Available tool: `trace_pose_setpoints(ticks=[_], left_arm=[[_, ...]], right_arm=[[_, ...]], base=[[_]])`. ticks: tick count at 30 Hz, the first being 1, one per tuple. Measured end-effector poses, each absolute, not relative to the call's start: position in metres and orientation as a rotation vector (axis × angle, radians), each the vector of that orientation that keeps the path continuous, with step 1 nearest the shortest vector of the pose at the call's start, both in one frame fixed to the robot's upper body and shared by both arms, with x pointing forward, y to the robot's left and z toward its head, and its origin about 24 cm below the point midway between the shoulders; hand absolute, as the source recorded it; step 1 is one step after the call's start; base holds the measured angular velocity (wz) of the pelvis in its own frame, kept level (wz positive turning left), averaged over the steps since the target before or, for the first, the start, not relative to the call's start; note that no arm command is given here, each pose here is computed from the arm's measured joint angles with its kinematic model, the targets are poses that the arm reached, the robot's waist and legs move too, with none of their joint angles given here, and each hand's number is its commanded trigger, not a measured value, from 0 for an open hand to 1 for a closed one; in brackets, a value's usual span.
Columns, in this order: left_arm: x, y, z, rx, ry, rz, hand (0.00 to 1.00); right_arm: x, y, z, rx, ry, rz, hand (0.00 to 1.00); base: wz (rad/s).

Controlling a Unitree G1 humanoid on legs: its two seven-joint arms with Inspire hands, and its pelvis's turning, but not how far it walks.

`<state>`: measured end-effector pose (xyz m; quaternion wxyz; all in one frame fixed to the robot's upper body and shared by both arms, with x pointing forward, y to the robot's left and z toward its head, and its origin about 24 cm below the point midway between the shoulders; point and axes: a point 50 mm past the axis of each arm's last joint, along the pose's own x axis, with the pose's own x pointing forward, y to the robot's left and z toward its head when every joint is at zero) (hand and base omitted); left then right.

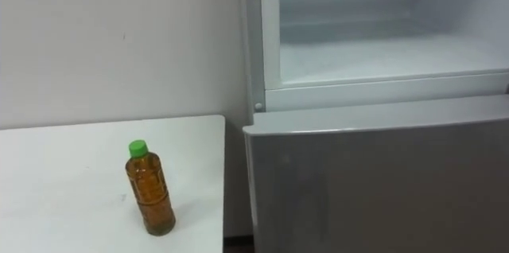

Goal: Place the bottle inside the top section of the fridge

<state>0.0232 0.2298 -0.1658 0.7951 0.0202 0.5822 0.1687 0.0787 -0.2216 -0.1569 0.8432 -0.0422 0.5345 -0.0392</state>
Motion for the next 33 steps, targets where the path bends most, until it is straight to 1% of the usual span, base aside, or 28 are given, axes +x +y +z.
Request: trace_pose_setpoints(ticks=[4, 8, 10, 13, 16, 19, 23, 31, 33], left_arm=[[0.026, 0.231, -0.166, 0.042, 1.246, 0.361, 0.0], [0.029, 0.23, -0.165, 0.042, 1.244, 0.361, 0.0], [0.034, 0.231, -0.163, 0.044, 1.223, 0.359, 0.0], [0.034, 0.234, -0.162, 0.051, 1.226, 0.362, 0.0], [0.03, 0.239, -0.162, 0.061, 1.233, 0.373, 0.0], [0.028, 0.241, -0.161, 0.065, 1.24, 0.378, 0.0], [0.027, 0.241, -0.162, 0.066, 1.246, 0.377, 0.0], [0.015, 0.24, -0.164, 0.064, 1.3, 0.397, 0.0], [0.014, 0.24, -0.164, 0.064, 1.302, 0.398, 0.0]], right_arm=[[0.11, -0.208, -0.142, -0.171, 0.99, 0.032, 0.0], [0.131, -0.195, -0.129, -0.209, 0.892, 0.106, 0.0], [0.15, -0.186, -0.112, -0.22, 0.804, 0.162, 0.0], [0.172, -0.177, -0.086, -0.227, 0.656, 0.218, 0.0], [0.186, -0.166, -0.064, -0.221, 0.54, 0.268, 0.0], [0.192, -0.157, -0.05, -0.213, 0.47, 0.305, 0.0], [0.198, -0.154, -0.037, -0.213, 0.411, 0.326, 0.0], [0.229, -0.141, 0.011, -0.222, 0.187, 0.361, 0.0], [0.231, -0.139, 0.021, -0.219, 0.144, 0.363, 0.0]], base=[[0.03], [0.01], [0.08], [0.05], [0.0], [0.0], [0.0], [0.0], [0.0]])
